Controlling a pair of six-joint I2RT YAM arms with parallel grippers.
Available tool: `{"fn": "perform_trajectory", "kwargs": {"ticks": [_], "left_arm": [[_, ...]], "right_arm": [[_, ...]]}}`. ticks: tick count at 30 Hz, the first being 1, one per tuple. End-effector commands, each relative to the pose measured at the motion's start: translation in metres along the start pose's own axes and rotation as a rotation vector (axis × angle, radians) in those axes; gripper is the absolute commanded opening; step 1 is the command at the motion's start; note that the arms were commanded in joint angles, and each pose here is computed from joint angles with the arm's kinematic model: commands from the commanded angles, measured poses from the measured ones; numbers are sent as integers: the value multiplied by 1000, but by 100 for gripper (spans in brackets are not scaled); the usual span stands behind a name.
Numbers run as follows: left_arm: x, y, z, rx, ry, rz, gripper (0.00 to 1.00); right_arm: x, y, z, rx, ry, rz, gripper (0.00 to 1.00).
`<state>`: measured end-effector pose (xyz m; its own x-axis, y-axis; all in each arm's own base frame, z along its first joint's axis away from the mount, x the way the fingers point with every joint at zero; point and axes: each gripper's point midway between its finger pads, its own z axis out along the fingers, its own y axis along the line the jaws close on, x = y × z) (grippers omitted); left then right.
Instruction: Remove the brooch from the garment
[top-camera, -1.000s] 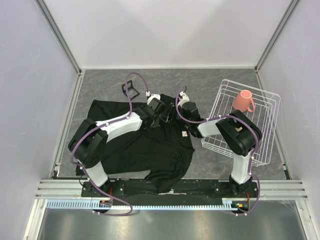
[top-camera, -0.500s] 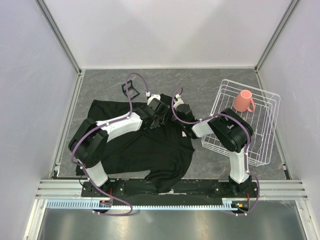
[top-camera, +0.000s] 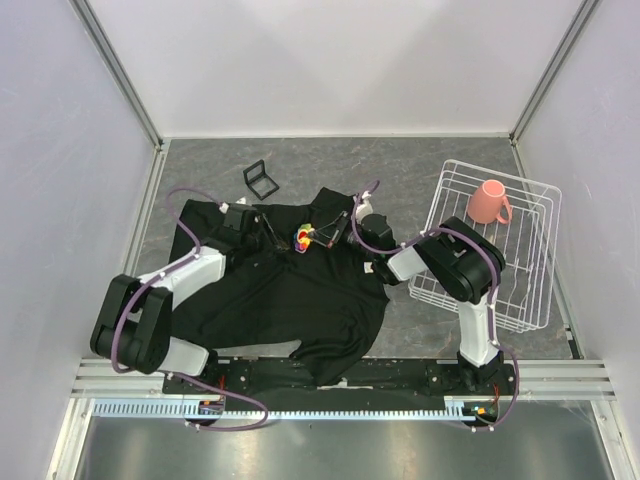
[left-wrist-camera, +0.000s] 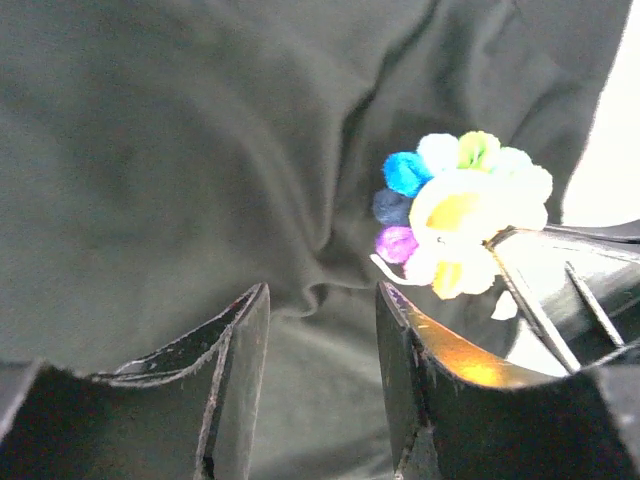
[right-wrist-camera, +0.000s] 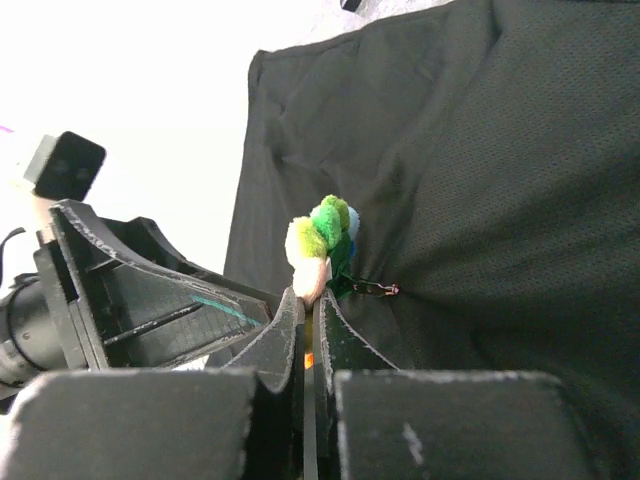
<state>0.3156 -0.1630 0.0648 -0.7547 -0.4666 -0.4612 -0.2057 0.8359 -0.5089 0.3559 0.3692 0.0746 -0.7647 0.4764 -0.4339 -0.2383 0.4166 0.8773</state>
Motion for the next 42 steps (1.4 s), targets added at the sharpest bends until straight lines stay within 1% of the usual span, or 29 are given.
{"fn": "perform_trajectory", "kwargs": {"ticks": [1,3,5,6,9,14,16,19,22,25,27,33,34,36,37,38,39,40,42], "left_arm": [[-2,-61,2,299,97,-130,52],[-5,-71,6,339,104,-168,51],[-3,-69,14,334,119,-204,50],[-5,-71,17,359,112,-240,50],[2,-71,25,386,136,-314,53],[7,-62,33,370,136,-397,55],[11,-57,34,353,143,-431,60],[12,-50,32,329,119,-474,67],[14,-43,32,313,105,-499,69],[15,-46,37,329,115,-509,69],[9,-51,38,365,99,-531,69],[2,-54,44,396,65,-543,55],[1,-54,44,401,59,-542,49],[-2,-53,42,401,36,-524,43],[-1,-51,42,387,30,-516,37],[-4,-48,42,371,13,-508,34],[-6,-49,39,369,-1,-473,31],[0,-41,41,327,12,-459,25],[-4,-41,40,305,0,-392,18]], "right_arm": [[-5,2,-7,-88,-36,66,0],[-5,-2,-8,-96,-37,93,0],[-5,-3,-8,-103,-35,98,0],[-5,-2,-7,-107,-33,97,0],[-6,-2,-7,-107,-37,95,0],[-8,-2,-8,-108,-42,98,0],[-8,0,-8,-113,-41,99,0],[-7,0,-9,-117,-41,103,0],[-8,1,-9,-119,-40,99,0],[-9,1,-9,-119,-42,99,0],[-8,2,-9,-121,-41,98,0],[-8,2,-9,-122,-37,97,0],[-9,2,-9,-123,-37,95,0],[-8,2,-9,-125,-33,92,0],[-8,1,-9,-121,-33,90,1],[-8,2,-9,-120,-34,77,2],[-9,2,-9,-118,-33,70,2],[-8,-1,-10,-103,-28,66,2],[-11,1,-10,-99,-29,35,6]]}}
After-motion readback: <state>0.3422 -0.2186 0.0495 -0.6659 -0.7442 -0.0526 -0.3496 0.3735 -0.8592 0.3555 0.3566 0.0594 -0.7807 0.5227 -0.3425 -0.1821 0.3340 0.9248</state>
